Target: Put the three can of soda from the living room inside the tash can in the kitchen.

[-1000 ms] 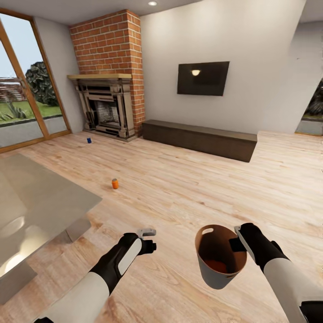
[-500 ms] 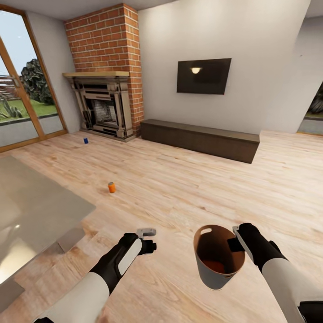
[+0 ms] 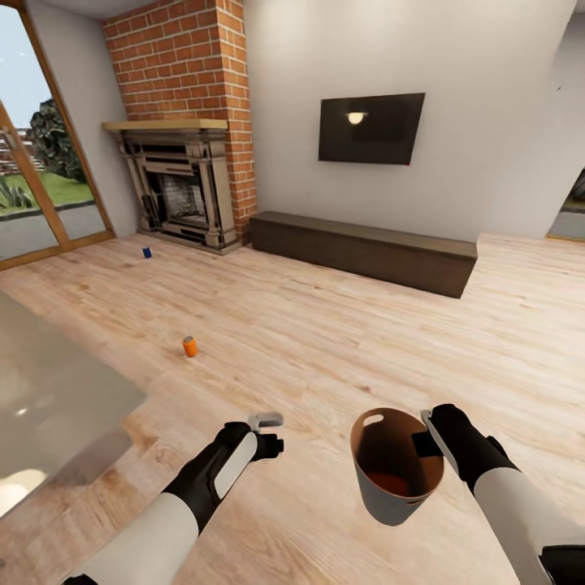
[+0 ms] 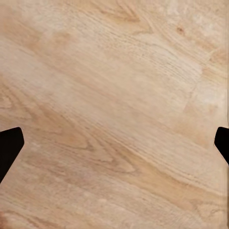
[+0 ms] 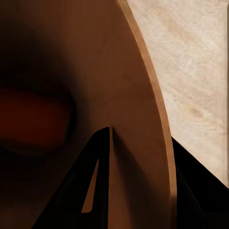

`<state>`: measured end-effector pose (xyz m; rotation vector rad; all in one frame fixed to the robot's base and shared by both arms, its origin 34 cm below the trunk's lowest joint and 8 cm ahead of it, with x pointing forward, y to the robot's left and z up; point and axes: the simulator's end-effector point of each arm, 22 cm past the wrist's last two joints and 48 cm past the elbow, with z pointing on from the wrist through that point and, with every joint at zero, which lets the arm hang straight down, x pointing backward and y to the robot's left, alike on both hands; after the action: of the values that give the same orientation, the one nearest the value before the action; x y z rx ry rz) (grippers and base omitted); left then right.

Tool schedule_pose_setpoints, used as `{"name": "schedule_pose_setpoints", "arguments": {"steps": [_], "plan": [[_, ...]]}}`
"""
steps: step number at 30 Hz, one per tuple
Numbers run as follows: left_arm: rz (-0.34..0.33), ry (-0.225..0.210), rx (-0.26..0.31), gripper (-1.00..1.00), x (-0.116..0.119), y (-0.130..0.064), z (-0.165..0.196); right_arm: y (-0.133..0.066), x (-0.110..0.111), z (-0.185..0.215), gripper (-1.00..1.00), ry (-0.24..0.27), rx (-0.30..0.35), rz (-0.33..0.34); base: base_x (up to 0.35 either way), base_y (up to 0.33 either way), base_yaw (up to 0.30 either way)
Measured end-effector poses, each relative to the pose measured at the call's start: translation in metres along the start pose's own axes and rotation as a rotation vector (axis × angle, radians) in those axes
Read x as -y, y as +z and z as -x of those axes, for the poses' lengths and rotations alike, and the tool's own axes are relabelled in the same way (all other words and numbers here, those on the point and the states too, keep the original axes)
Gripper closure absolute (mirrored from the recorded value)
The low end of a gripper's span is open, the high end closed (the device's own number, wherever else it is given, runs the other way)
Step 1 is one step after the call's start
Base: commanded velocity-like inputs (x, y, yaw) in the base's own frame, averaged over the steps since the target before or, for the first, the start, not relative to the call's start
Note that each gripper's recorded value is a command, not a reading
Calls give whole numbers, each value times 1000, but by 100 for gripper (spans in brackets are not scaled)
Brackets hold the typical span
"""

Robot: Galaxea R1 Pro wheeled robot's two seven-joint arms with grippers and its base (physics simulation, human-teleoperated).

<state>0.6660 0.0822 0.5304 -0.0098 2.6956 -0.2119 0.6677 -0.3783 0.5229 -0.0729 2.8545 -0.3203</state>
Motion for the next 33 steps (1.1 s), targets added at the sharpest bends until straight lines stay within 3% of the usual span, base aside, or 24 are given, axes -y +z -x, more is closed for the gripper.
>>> {"name": "schedule_pose_setpoints", "arguments": {"steps": [33], "plan": [[1, -11, -44, -100, -3, 21, -18, 24, -8, -16, 100, -16, -50, 5, 333, -177, 95]]}}
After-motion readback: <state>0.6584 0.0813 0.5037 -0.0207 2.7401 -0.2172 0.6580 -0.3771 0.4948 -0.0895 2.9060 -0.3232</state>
